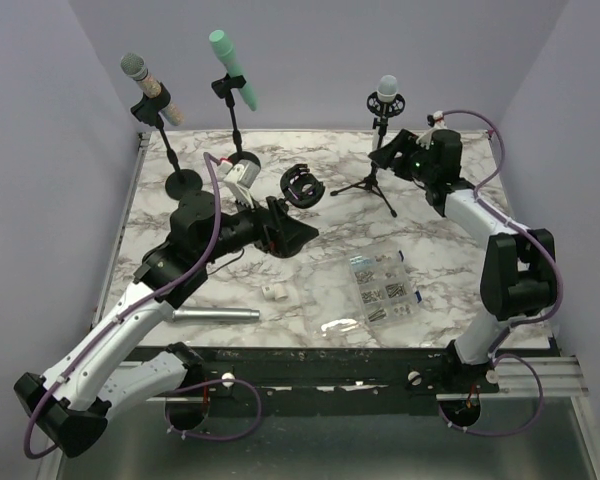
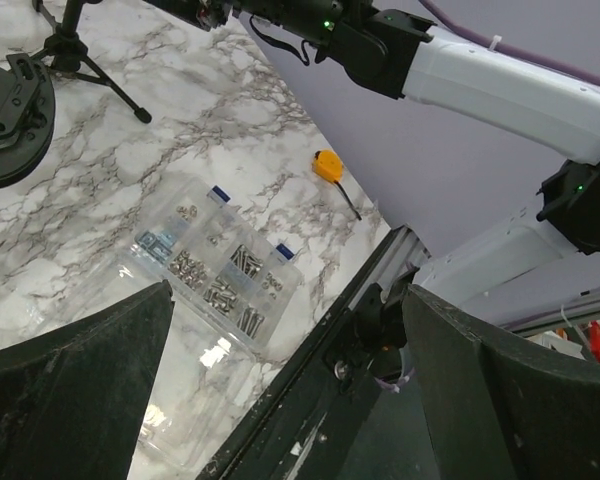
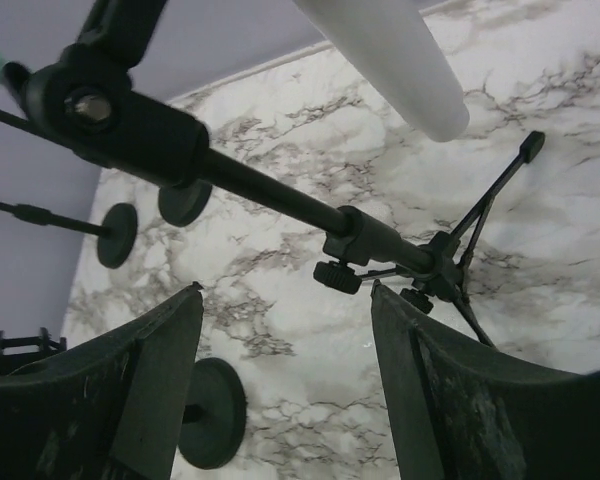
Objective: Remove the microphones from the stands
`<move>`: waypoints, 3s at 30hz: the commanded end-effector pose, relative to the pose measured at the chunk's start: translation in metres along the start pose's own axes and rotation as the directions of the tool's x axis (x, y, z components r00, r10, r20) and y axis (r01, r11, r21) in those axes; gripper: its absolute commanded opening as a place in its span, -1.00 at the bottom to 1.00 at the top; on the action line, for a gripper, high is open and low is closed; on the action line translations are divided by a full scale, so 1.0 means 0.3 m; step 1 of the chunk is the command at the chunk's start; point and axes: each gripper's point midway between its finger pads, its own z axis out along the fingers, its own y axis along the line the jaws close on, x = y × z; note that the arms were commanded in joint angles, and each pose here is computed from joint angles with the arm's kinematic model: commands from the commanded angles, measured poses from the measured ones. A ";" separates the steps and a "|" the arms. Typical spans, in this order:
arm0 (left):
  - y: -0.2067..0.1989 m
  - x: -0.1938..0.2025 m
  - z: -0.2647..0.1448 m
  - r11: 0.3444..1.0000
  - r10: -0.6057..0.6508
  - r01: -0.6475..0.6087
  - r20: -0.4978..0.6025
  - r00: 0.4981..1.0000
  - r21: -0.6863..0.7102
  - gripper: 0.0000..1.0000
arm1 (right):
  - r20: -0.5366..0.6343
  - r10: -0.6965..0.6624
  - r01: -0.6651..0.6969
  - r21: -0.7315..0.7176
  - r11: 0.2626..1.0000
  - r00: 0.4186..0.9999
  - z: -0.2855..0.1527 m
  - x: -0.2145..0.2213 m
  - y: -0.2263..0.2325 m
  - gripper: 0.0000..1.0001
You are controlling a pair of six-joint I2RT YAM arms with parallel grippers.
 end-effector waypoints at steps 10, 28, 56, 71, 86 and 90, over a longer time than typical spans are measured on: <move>-0.043 0.034 -0.042 0.998 0.037 -0.037 -0.004 0.999 0.041 0.88 | -0.237 0.423 -0.472 -0.215 0.855 0.874 0.036 0.114 -0.030 0.33; -0.061 0.049 -0.072 0.996 0.058 -0.057 -0.006 0.998 0.071 0.97 | 0.062 -0.132 0.125 0.106 0.987 0.989 -0.126 -0.297 -0.052 0.75; -0.022 0.063 -0.098 0.997 0.076 -0.076 0.006 0.997 0.017 0.97 | 0.141 -0.505 0.474 0.208 0.856 0.851 0.221 -0.500 0.113 0.27; -0.020 0.065 -0.106 0.998 0.060 -0.060 0.017 0.998 0.012 0.97 | 0.319 -0.541 0.475 0.264 0.839 0.778 0.064 -0.769 0.291 -0.46; -0.015 0.050 -0.152 0.998 0.050 -0.049 0.035 0.998 -0.039 0.95 | 0.668 -0.321 0.419 0.016 0.908 0.671 -0.467 -1.038 0.719 -0.87; -0.049 0.003 -0.173 0.995 0.087 -0.085 0.039 0.995 -0.045 0.96 | 0.557 -0.212 0.343 -0.142 0.928 0.803 -0.539 -0.903 0.753 -0.99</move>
